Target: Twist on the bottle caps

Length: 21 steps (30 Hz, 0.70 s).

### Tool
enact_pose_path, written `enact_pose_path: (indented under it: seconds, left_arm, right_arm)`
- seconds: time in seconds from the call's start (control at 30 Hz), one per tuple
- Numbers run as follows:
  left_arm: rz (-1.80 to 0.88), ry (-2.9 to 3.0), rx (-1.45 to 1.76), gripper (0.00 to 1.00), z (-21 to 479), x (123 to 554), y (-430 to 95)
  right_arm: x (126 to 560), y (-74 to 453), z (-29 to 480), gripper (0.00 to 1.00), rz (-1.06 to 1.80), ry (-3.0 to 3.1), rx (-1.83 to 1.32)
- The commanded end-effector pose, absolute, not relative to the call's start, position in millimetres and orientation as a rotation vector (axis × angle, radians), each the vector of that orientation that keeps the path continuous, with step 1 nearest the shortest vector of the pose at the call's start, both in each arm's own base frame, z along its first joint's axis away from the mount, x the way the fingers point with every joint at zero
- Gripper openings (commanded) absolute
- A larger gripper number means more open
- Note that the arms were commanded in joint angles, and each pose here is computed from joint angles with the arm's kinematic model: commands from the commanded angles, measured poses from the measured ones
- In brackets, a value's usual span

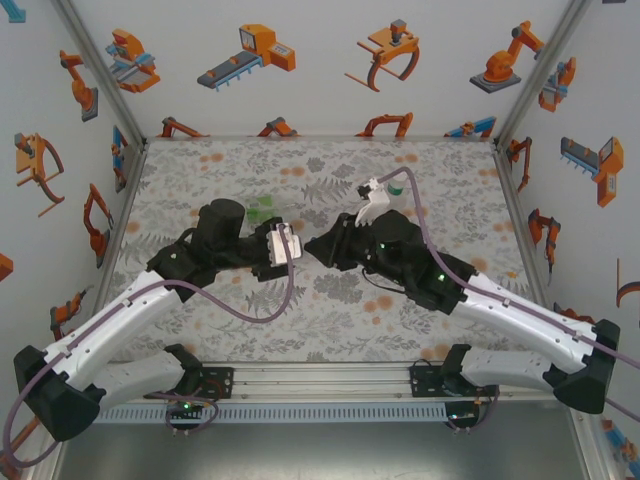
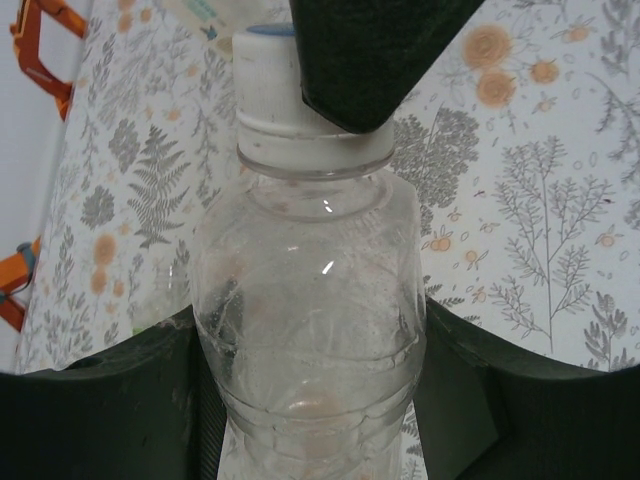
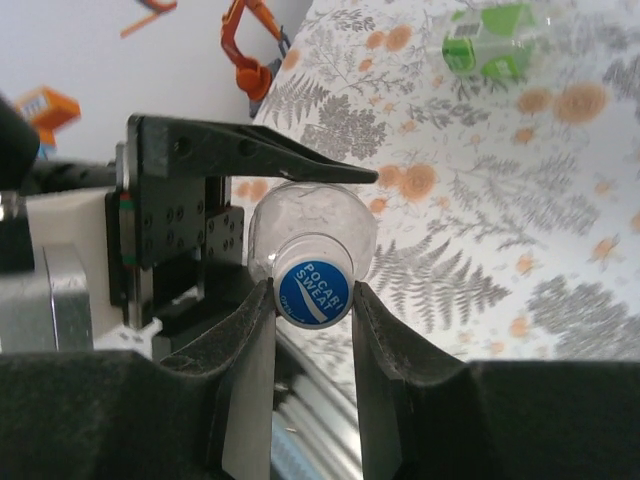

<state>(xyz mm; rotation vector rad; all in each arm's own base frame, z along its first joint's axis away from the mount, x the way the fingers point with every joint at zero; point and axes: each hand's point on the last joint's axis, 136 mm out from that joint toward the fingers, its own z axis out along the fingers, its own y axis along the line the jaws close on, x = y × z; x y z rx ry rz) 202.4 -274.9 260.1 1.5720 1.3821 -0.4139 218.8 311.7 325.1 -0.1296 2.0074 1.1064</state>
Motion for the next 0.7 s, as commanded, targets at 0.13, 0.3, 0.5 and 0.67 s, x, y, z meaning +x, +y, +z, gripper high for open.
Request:
enact_pose_path:
  seconds: [0.13, 0.3, 0.5, 0.67]
  left_arm:
    - [-0.342, 1.401, 1.519, 0.00, 266, 214, -271]
    - [-0.333, 1.400, 1.514, 0.00, 268, 214, -269]
    - [-0.340, 1.398, 1.521, 0.00, 267, 213, -270]
    - [-0.349, 1.397, 1.523, 0.00, 266, 213, -271]
  right_arm:
    - [248, 304, 326, 0.00, 1.316, 2.009, 0.379]
    - [249, 304, 328, 0.00, 1.344, 1.995, 0.392]
    - [247, 310, 330, 0.01, 1.363, 2.000, 0.334]
    - [246, 316, 331, 0.46, 1.369, 2.012, 0.286]
